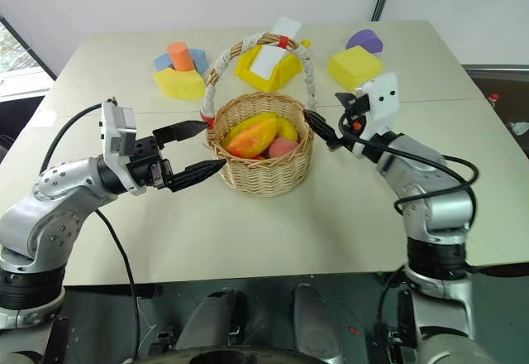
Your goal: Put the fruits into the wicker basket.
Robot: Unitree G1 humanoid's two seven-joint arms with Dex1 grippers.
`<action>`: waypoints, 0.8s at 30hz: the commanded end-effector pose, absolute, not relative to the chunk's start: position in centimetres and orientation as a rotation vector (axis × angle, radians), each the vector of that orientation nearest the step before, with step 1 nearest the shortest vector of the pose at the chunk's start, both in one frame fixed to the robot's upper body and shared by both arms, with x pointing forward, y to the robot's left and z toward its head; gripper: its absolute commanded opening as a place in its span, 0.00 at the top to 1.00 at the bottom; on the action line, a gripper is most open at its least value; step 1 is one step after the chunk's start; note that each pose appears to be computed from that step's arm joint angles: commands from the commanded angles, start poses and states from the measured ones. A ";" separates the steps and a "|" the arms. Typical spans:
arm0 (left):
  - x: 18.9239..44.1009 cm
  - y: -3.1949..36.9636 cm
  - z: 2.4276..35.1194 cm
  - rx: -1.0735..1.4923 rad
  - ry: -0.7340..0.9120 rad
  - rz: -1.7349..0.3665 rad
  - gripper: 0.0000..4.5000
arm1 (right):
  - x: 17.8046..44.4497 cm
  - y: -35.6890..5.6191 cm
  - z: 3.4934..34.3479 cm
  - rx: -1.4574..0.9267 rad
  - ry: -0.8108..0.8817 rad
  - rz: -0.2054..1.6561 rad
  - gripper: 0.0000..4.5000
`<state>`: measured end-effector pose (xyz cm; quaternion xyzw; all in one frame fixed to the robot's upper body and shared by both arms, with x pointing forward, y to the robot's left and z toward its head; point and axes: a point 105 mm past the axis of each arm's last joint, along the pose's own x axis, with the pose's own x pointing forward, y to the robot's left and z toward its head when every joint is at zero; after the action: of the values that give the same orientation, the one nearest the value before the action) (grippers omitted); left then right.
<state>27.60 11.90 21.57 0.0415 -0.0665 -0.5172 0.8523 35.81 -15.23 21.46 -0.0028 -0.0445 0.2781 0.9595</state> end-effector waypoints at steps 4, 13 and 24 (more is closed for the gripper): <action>27.2 12.1 22.5 0.103 -0.179 -1.090 0.00 | 37.7 -15.2 22.5 0.016 -0.144 0.504 0.04; 27.1 11.8 22.5 0.097 -0.184 -1.085 0.00 | 37.0 -14.5 22.8 0.040 -0.168 0.563 0.89; 27.5 11.5 22.6 0.093 -0.193 -1.093 0.00 | 35.2 -28.0 27.4 -0.069 -0.305 0.045 0.99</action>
<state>27.66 11.79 21.67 0.0340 -0.0690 -0.5144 0.8541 36.64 -22.92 24.01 -0.0191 -0.0912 0.1235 0.9880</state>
